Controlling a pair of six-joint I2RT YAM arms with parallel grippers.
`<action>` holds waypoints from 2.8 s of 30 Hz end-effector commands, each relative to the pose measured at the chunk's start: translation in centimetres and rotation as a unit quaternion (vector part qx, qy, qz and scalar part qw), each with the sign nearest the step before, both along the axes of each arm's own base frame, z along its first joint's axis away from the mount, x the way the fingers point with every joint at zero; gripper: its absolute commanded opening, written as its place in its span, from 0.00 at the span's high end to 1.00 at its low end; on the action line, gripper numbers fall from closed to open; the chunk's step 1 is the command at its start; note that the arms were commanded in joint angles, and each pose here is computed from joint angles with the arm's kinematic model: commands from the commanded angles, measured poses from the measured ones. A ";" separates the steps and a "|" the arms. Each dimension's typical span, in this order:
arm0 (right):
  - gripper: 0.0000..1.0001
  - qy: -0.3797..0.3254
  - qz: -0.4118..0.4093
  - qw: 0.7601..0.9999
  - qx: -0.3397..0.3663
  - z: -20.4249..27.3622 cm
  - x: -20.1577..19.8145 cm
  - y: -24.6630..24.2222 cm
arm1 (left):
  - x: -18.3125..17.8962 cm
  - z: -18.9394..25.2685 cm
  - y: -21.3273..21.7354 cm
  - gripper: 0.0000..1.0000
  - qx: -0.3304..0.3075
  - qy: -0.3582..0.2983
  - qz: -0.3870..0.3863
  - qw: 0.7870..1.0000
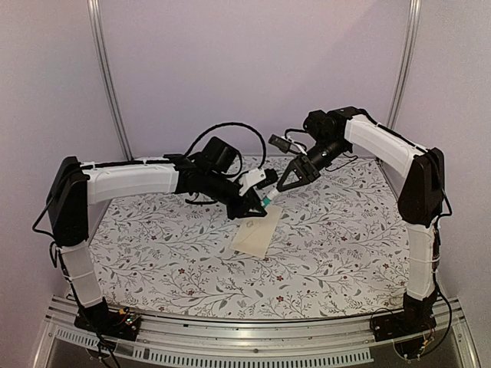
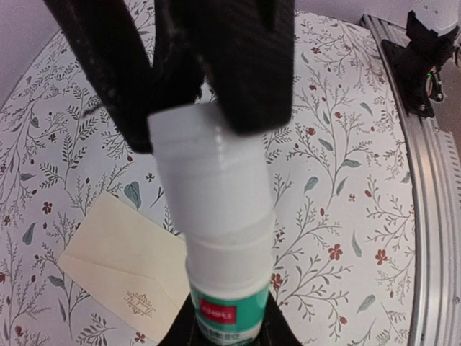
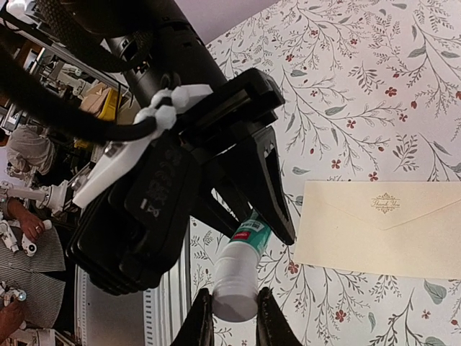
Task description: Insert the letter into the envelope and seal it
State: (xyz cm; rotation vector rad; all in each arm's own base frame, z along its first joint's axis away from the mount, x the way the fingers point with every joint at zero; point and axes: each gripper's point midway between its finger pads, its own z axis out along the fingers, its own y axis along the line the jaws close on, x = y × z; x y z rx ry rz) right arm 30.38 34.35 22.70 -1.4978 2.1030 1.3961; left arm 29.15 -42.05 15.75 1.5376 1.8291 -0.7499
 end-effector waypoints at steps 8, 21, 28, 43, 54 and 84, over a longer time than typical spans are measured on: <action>0.92 -0.001 0.014 1.000 -0.001 -0.2 -0.9 0.9 | 0.5 1.7 -2.2 1.00 -0.036 -0.013 -0.010 0.999; 0.91 -0.110 0.007 0.991 -0.074 -1.3 -0.3 2.3 | 1.8 3.6 -3.2 1.00 -0.074 -0.008 0.022 0.997; 0.91 -0.092 -0.013 0.992 -0.089 -3.0 0.3 2.6 | 1.9 6.7 -4.0 1.00 -0.142 -0.035 0.018 0.989; 0.35 -0.237 -0.025 0.965 0.114 11.1 1.5 -0.3 | 3.1 6.0 -0.9 1.00 -0.167 0.004 0.065 0.984; 0.43 -0.230 -0.001 0.948 0.221 14.3 2.0 0.8 | 3.4 11.5 -0.4 1.00 -0.256 0.026 0.031 0.966; 0.83 -0.117 0.002 0.967 0.225 10.7 2.4 4.2 | 3.4 13.8 -0.8 1.00 -0.290 0.042 0.006 0.956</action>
